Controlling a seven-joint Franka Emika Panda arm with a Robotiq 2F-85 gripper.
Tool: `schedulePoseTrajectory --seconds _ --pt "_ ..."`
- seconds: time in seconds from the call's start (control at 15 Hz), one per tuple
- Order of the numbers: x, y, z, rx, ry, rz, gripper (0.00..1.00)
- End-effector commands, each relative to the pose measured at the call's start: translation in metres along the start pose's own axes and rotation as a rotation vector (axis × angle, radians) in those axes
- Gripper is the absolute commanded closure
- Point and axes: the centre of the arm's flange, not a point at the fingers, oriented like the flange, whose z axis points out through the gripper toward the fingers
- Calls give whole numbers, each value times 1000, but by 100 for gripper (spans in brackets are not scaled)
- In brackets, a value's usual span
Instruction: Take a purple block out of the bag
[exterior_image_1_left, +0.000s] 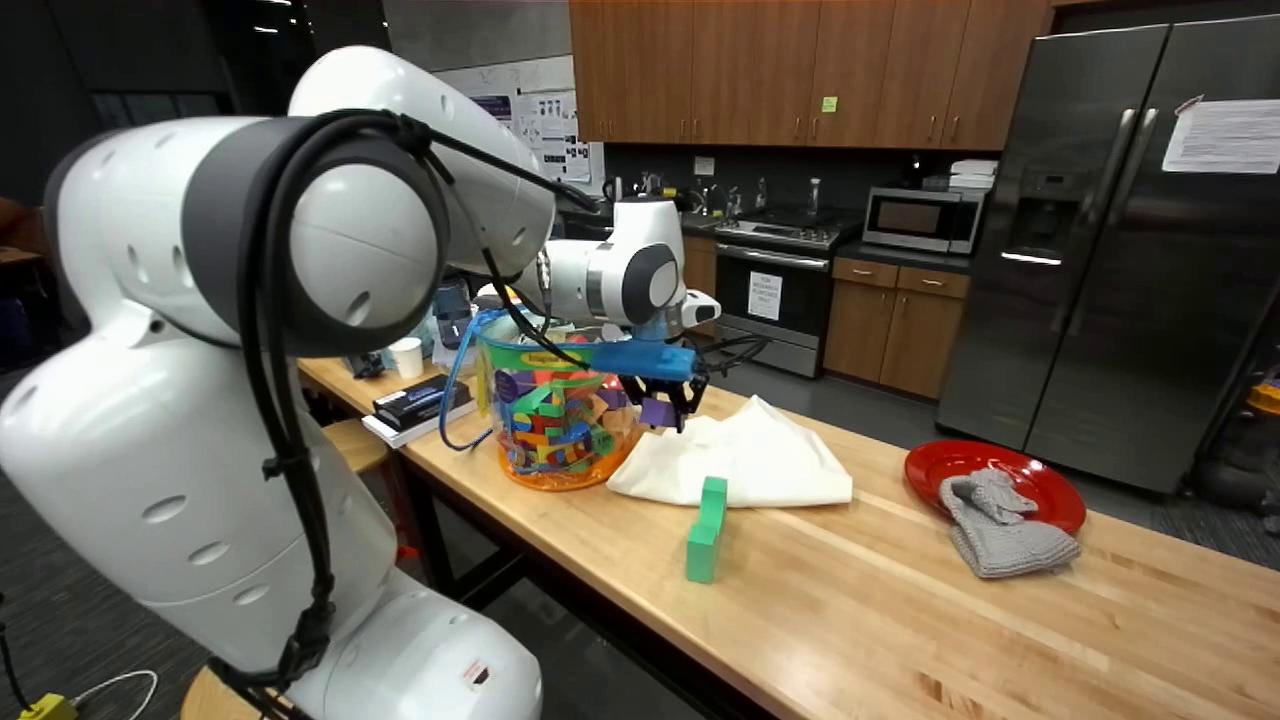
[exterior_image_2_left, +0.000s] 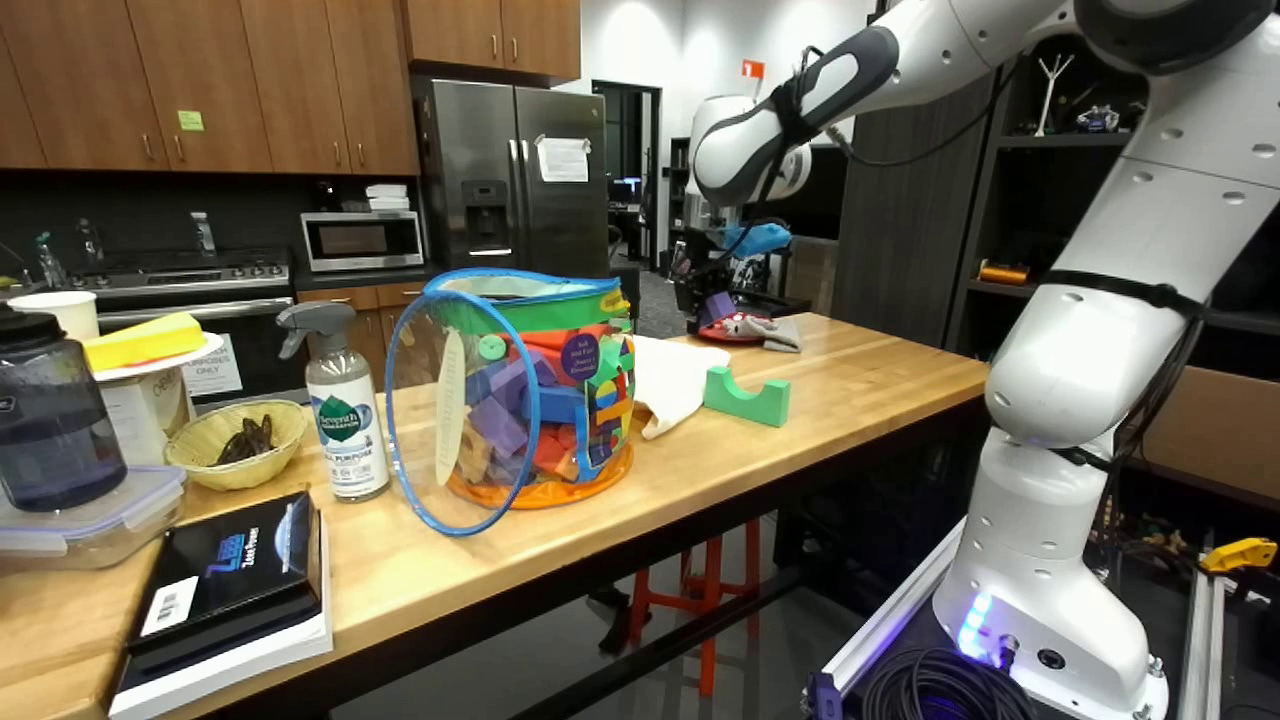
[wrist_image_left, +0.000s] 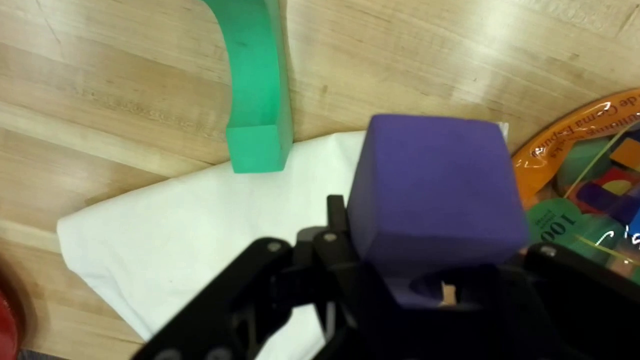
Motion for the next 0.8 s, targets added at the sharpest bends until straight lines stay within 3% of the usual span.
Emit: schedulePoseTrajectory --seconds 0.0,0.73 --pt "7 16 10 7 23 -19 84" --pt "28 34 50 12 18 -35 84"
